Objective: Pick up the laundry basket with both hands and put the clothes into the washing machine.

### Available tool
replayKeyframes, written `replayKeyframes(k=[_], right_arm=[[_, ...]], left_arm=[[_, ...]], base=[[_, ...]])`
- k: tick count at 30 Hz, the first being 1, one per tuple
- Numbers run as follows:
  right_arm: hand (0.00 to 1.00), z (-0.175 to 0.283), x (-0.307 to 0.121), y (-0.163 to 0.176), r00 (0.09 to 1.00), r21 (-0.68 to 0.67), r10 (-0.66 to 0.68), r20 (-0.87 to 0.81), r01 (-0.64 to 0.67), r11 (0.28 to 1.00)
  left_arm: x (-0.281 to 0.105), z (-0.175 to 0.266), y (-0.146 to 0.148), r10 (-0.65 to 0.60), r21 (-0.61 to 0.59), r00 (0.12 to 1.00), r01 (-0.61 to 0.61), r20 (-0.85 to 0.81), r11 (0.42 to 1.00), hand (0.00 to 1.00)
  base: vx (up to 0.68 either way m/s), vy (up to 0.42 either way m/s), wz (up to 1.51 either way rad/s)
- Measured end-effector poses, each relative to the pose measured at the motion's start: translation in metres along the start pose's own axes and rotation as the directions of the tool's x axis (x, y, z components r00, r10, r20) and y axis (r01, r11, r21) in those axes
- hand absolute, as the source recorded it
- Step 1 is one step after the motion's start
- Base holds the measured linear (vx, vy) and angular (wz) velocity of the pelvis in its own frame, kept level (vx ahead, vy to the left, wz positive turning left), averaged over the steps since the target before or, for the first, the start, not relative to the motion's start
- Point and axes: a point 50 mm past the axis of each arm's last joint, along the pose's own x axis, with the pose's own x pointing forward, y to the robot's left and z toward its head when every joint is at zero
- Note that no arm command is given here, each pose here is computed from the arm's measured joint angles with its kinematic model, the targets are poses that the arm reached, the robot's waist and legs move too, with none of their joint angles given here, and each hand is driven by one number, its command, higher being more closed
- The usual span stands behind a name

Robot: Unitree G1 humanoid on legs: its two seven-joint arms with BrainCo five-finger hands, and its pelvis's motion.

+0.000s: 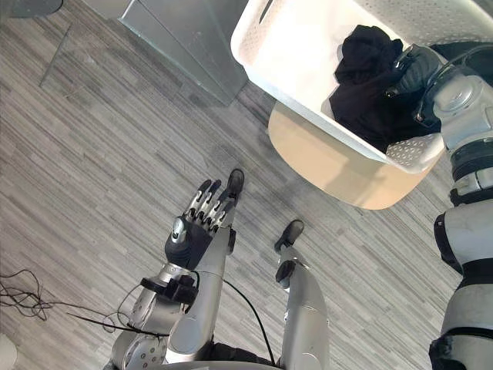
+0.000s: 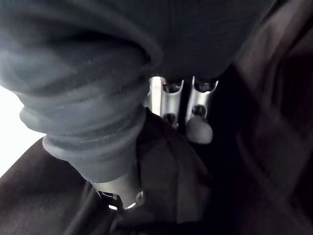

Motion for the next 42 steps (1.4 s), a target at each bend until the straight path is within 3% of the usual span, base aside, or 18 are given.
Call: replayKeyframes(k=[3,7,11,15,20,29,33,39,42], right_arm=[[1.00,0.008,-0.001,-0.008,0.988,0.060,-0.147,0.044,0.144,0.988],[1.00,0.020,-0.008,-0.040,0.909,0.195,-0.414,0.053,0.397,0.897],[1.00,0.038,-0.025,-0.062,0.770,0.251,-0.628,0.115,0.589,0.768],[1.00,0.060,-0.043,-0.087,0.634,0.340,-0.749,0.190,0.674,0.656],[1.00,0.066,-0.049,-0.087,0.610,0.390,-0.759,0.226,0.658,0.644],[1.00,0.067,-0.034,-0.029,0.773,0.311,-0.554,0.310,0.468,0.827],[1.00,0.070,-0.034,-0.031,0.768,0.317,-0.560,0.310,0.472,0.823],[1.00,0.109,-0.042,-0.078,0.648,0.387,-0.662,0.378,0.539,0.748],[1.00,0.122,-0.045,-0.083,0.619,0.434,-0.677,0.398,0.524,0.733]], left_arm=[[0.003,0.003,-0.002,-0.003,0.005,1.000,0.003,0.018,1.000,0.00],[0.003,0.006,0.002,0.003,0.037,1.000,-0.003,0.012,0.999,0.00],[0.000,0.007,0.011,0.009,0.097,1.000,-0.007,-0.020,0.995,0.00],[-0.002,0.005,0.016,0.025,0.112,0.999,-0.021,-0.041,0.993,0.00],[-0.010,0.000,0.019,0.058,0.101,0.997,-0.052,-0.058,0.993,0.00],[-0.019,-0.008,0.022,0.086,0.167,0.991,-0.069,-0.101,0.984,0.00],[-0.008,-0.003,0.019,0.044,0.269,0.995,-0.020,-0.084,0.963,0.00],[0.034,0.020,0.015,-0.047,0.554,0.999,0.027,0.020,0.832,0.00],[0.051,0.022,0.026,-0.024,0.609,0.999,0.003,0.025,0.793,0.00]], base=[[0.00,-0.060,-0.10],[-0.05,-0.019,-0.06],[0.01,0.015,0.00],[0.01,0.002,0.01],[0.00,0.002,0.02],[-0.01,0.025,-0.04],[0.06,0.004,-0.06],[0.08,-0.013,-0.13],[0.11,-0.021,-0.21]])
